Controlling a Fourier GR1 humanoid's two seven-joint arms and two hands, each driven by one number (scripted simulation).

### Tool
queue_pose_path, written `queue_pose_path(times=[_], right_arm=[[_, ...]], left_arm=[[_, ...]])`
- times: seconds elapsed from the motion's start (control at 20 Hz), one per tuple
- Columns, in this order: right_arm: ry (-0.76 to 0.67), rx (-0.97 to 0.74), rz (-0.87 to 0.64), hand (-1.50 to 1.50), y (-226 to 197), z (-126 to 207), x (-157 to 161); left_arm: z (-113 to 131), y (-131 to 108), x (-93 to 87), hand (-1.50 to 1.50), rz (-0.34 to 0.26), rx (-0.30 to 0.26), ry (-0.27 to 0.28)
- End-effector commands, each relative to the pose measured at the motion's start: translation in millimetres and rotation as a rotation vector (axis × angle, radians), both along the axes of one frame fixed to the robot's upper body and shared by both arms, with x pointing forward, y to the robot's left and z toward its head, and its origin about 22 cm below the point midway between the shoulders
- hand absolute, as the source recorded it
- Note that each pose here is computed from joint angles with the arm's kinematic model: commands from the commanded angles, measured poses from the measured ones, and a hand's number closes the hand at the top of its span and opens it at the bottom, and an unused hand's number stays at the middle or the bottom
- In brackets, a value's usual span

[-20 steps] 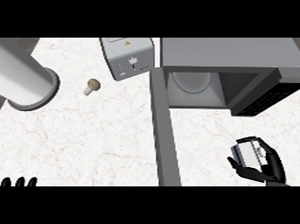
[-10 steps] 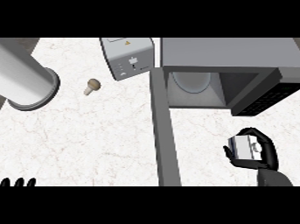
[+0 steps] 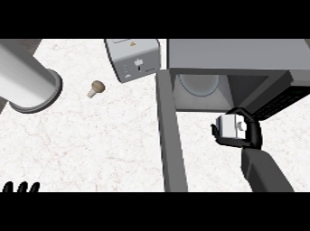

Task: Pick up the milk, place it into the microwave and close the microwave

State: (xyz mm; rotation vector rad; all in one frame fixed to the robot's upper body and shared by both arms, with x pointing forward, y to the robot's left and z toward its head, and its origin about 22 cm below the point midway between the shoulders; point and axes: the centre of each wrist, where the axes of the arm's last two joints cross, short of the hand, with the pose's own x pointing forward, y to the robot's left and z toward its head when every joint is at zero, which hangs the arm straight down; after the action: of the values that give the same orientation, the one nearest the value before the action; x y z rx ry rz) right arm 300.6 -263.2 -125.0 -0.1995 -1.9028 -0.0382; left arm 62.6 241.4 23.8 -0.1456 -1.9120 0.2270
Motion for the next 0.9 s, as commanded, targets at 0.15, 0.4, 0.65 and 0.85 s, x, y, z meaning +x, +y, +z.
queue_pose_path(times=[0.15, 0.4, 0.65, 0.85], right_arm=[[-0.088, -0.021, 0.016, 1.5, 32.0, 5.7, 1.2], [-0.09, -0.032, 0.027, 1.5, 7.8, 24.6, -17.3], [-0.039, -0.081, 0.023, 1.5, 3.6, 41.3, -49.3], [-0.066, -0.028, 0.102, 1.5, -4.6, 63.2, -80.6]], left_arm=[[13.2, 21.2, -20.9, -1.5, 0.015, 0.026, -0.013], [11.0, 3.6, -4.9, -1.5, 0.003, 0.008, -0.002], [12.5, -15.4, -19.1, -1.5, -0.016, -0.009, -0.005], [8.2, -1.7, -12.5, -1.5, 0.025, 0.01, -0.006]])
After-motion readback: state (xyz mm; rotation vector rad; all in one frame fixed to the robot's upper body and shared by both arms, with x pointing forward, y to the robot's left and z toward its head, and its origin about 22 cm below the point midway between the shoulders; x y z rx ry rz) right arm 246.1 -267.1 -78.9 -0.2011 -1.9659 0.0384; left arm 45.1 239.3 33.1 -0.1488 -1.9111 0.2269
